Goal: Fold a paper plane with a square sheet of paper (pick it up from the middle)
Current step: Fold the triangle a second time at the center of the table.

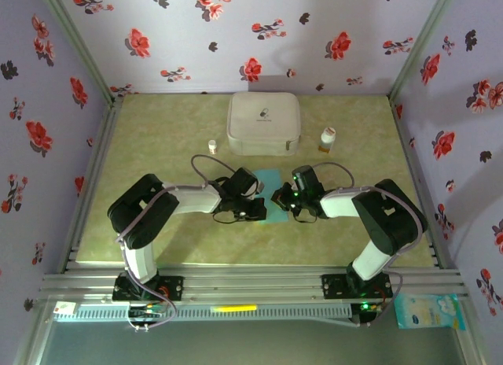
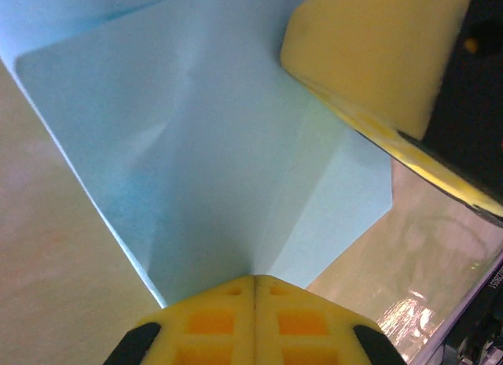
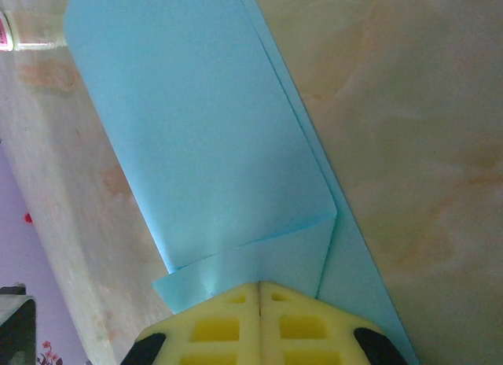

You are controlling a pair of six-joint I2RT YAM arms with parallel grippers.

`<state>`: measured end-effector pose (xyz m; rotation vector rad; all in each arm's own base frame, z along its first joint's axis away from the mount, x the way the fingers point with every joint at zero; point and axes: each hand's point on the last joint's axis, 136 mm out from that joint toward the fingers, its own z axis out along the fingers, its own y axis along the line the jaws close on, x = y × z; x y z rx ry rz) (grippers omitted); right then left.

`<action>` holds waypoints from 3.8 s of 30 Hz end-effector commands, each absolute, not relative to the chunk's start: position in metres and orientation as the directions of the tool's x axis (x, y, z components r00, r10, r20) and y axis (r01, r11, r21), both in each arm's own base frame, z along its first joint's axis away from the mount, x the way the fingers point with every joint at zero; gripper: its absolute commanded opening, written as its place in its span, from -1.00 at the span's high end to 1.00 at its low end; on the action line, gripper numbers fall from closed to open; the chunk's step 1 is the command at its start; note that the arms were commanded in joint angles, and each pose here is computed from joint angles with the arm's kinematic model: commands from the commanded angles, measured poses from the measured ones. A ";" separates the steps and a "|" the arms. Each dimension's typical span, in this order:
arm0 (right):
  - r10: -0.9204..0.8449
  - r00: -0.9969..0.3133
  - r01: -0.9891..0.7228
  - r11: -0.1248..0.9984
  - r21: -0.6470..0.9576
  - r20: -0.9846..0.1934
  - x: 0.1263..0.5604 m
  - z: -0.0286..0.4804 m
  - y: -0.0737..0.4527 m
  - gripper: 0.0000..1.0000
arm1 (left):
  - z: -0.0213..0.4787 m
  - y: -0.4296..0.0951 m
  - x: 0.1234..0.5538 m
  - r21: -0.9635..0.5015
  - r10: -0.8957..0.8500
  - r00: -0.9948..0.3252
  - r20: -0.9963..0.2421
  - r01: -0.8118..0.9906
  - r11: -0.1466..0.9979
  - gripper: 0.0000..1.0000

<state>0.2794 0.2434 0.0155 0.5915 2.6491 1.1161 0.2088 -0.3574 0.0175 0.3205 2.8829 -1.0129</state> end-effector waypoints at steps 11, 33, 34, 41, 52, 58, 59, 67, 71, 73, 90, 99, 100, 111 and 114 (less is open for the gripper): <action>0.461 -0.888 0.376 0.734 0.565 -0.008 0.253 -0.028 0.210 1.00 | 0.000 -0.324 0.182 -0.526 0.196 -0.975 -0.102 0.220 0.821 1.00; 0.470 -0.883 0.379 0.714 0.588 -0.002 0.255 -0.025 0.213 1.00 | 0.077 -0.353 0.218 -0.636 0.095 -0.958 -0.271 0.252 0.729 1.00; 0.470 -0.883 0.378 0.714 0.590 -0.002 0.255 -0.024 0.213 1.00 | 0.074 -0.356 0.220 -0.632 0.096 -0.960 -0.265 0.248 0.734 1.00; 0.463 -0.886 0.372 0.713 0.594 -0.001 0.255 -0.022 0.215 1.00 | 0.046 -0.368 0.239 -0.613 0.089 -0.968 -0.235 0.219 0.759 1.00; 0.436 -0.899 0.311 0.693 0.650 -0.034 0.265 -0.001 0.225 1.00 | -0.015 -0.333 0.217 -0.521 0.069 -0.989 -0.130 0.127 0.844 1.00; 0.395 -0.912 0.215 0.684 0.697 -0.106 0.275 0.035 0.234 0.95 | -0.027 -0.318 0.202 -0.510 0.071 -0.992 -0.106 0.116 0.853 1.00; 0.384 -0.916 0.200 0.680 0.705 -0.111 0.276 0.040 0.237 0.94 | -0.026 -0.318 0.201 -0.514 0.076 -0.992 -0.105 0.119 0.850 1.00; 0.289 -0.955 0.165 0.698 0.696 -0.063 0.258 0.031 0.257 0.96 | -0.019 -0.320 0.202 -0.524 0.083 -0.989 -0.123 0.136 0.841 1.00; 0.293 -0.954 0.182 0.721 0.669 -0.057 0.257 0.014 0.252 0.96 | -0.020 -0.319 0.201 -0.522 0.085 -0.989 -0.123 0.137 0.842 1.00; 0.301 -0.953 0.203 0.736 0.645 -0.044 0.258 0.007 0.247 0.97 | -0.020 -0.317 0.199 -0.520 0.089 -0.988 -0.123 0.140 0.842 1.00; 0.444 -0.891 0.281 0.699 0.658 -0.090 0.305 0.015 0.204 0.96 | -0.028 -0.309 0.193 -0.504 0.099 -0.989 -0.107 0.140 0.853 1.00; 0.341 -0.934 0.153 0.649 0.745 -0.106 0.293 0.051 0.239 0.97 | -0.026 -0.311 0.194 -0.509 0.102 -0.988 -0.113 0.146 0.849 1.00; 0.325 -0.941 0.149 0.652 0.744 -0.097 0.290 0.049 0.244 0.97 | -0.026 -0.311 0.194 -0.508 0.101 -0.988 -0.113 0.145 0.849 1.00; 0.356 -0.933 0.263 0.781 0.566 -0.057 0.278 -0.008 0.217 1.00 | -0.019 -0.313 0.195 -0.519 0.101 -0.987 -0.123 0.151 0.841 1.00; 0.356 -0.934 0.274 0.773 0.571 -0.035 0.273 -0.015 0.216 1.00 | -0.001 -0.323 0.200 -0.557 0.092 -0.986 -0.141 0.156 0.816 1.00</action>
